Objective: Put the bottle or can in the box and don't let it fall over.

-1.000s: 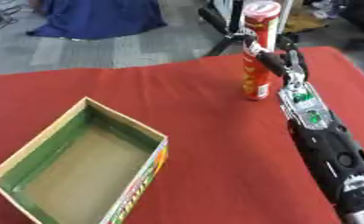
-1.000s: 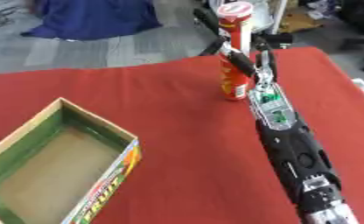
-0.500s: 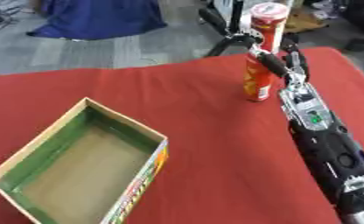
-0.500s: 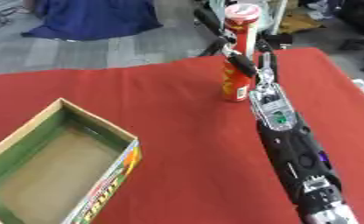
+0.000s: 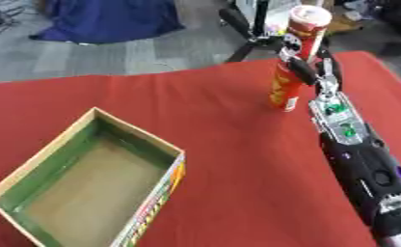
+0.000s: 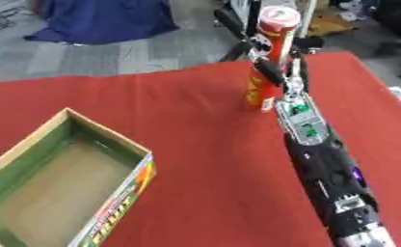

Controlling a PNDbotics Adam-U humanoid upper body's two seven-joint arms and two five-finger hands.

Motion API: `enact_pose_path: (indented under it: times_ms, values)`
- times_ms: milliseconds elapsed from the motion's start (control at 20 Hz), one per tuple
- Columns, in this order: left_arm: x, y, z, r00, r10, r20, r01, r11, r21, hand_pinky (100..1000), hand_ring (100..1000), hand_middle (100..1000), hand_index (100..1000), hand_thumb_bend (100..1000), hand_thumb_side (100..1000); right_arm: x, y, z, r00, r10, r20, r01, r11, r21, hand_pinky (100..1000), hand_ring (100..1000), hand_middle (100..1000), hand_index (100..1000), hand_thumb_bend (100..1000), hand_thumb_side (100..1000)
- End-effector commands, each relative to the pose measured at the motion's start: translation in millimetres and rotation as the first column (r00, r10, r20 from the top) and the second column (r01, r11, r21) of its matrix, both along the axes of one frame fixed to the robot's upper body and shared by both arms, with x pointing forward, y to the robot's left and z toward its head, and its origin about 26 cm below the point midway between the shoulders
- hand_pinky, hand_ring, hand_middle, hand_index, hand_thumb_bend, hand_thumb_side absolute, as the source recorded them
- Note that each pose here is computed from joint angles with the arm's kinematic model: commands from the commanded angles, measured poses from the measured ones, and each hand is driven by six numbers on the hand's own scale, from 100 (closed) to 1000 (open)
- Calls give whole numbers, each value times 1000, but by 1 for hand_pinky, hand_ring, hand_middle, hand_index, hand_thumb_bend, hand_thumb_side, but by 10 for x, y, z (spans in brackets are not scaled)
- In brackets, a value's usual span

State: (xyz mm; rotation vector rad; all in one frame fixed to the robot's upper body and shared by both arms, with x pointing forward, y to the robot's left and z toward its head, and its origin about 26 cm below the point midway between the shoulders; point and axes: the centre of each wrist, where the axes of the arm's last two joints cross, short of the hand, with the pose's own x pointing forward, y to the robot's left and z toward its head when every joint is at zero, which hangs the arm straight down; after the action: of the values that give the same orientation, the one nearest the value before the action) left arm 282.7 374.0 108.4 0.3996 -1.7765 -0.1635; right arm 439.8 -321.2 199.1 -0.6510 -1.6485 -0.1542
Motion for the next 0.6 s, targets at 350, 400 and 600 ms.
enact_pose_path:
  times_ms: [350,400,600]
  values:
    - [10,40,96,1000,3,25,-4,1000,22,852,890,828,809,109,942,-19,-119,188,997,60,39,-59,998,-22,848,1000,985,1000,640,553]
    - [11,40,96,1000,3,25,-3,1000,22,851,890,828,809,109,942,-13,-127,182,997,68,33,-67,997,-24,850,1000,990,1000,627,570]
    - [10,42,96,1000,4,25,-5,1000,20,852,890,827,808,109,942,9,-171,156,996,87,16,-87,996,-14,848,1000,990,1000,628,546]
